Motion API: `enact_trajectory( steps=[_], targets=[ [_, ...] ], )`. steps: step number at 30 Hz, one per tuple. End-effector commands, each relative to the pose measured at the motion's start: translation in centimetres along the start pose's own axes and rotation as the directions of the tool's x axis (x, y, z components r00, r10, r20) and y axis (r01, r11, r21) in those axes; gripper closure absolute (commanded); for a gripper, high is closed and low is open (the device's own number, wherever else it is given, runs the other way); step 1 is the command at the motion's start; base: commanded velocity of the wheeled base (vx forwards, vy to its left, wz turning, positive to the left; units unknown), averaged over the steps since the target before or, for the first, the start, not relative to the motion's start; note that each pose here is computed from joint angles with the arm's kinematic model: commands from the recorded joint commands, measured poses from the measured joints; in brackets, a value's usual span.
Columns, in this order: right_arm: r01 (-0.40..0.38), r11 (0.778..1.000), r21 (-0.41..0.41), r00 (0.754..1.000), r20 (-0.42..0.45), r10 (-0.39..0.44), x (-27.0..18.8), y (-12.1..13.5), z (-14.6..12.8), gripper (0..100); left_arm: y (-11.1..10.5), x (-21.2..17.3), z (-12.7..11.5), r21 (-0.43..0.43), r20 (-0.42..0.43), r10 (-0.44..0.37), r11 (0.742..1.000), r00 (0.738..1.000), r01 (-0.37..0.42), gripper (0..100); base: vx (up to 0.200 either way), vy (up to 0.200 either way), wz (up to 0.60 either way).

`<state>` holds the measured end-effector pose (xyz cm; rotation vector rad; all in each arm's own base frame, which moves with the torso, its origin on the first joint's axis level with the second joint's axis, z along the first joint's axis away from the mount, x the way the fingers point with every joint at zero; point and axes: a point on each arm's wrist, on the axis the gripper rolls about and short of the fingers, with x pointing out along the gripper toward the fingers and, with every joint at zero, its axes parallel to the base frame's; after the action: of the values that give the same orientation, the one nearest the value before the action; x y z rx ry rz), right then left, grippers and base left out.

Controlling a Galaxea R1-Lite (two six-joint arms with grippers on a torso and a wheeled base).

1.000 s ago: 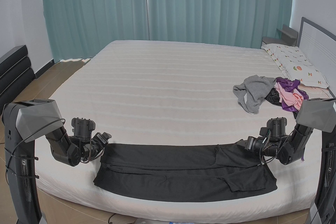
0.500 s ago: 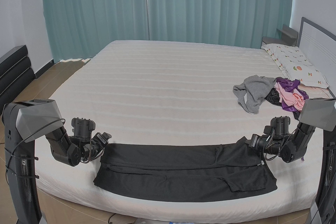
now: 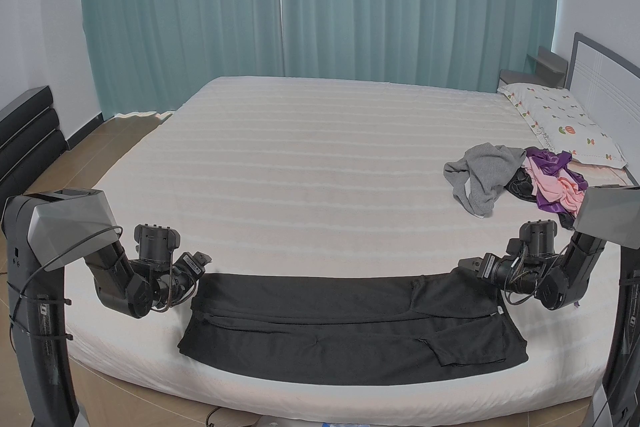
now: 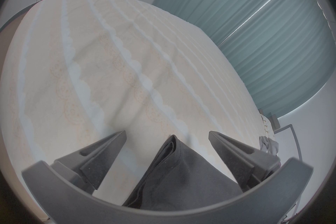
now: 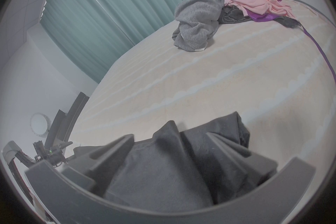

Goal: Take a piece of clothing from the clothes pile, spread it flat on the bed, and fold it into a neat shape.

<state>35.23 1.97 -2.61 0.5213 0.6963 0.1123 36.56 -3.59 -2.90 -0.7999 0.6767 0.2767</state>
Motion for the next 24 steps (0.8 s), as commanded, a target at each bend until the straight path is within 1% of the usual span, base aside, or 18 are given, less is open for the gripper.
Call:
enact_trajectory(
  steps=[1,3,6,9,11,14,16,19,20,24],
  targets=[
    [-0.024,1.0,0.016,0.999,0.028,0.023,-2.7,1.4,0.5,0,-0.2,-2.1,0.6,-0.01,0.031,-0.039,0.999,0.999,0.04,0,0.0,0.0,0.0],
    [-0.031,0.999,0.018,0.999,0.034,0.03,-4.0,1.6,0.3,0,-0.2,-3.1,0.7,-0.011,0.044,-0.053,0.999,0.998,0.053,0,0.0,0.0,0.0],
    [-0.03,0.998,0.049,0.999,0.035,0.029,-5.6,1.7,-0.5,0,0.0,-4.4,0.6,-0.014,0.039,-0.049,0.999,0.998,0.05,0,0.0,0.0,0.0],
    [-0.027,0.995,0.092,0.999,0.03,0.025,-6.8,1.6,-1.7,0,0.6,-5.5,0.0,-0.013,0.018,-0.033,0.999,0.999,0.033,0,0.0,0.0,0.0],
    [-0.038,0.993,0.112,0.998,0.046,0.033,-7.6,1.6,-2.3,0,0.9,-6.1,-0.3,-0.013,0.006,-0.025,1.0,1.0,0.025,0,0.0,0.0,0.0],
    [-0.059,0.99,0.124,0.996,0.069,0.051,-8.4,1.7,-3.1,0,1.4,-6.9,-0.7,-0.013,-0.013,-0.012,1.0,1.0,0.012,0,0.0,0.0,0.0],
    [-0.056,0.991,0.12,0.996,0.069,0.048,-8.7,1.7,-3.6,0,2.0,-7.3,-1.1,-0.023,-0.036,0.003,1.0,0.999,-0.003,0,0.0,0.0,0.0],
    [-0.046,0.992,0.119,0.996,0.085,0.036,-8.9,1.7,-3.6,0,2.4,-7.5,-1.5,-0.037,-0.058,0.005,0.999,0.998,-0.007,0,-0.2,0.0,0.0],
    [-0.039,0.992,0.124,0.996,0.084,0.028,-8.9,1.6,-3.7,0,2.7,-7.8,-1.8,-0.044,-0.076,0.002,0.999,0.997,-0.005,0,-0.2,0.0,0.0],
    [-0.031,0.991,0.131,0.997,0.072,0.022,-9.0,1.6,-4.0,0,2.9,-8.0,-2.4,-0.037,-0.103,0.004,0.999,0.995,-0.008,0,-0.2,0.0,0.0]
  ],
)
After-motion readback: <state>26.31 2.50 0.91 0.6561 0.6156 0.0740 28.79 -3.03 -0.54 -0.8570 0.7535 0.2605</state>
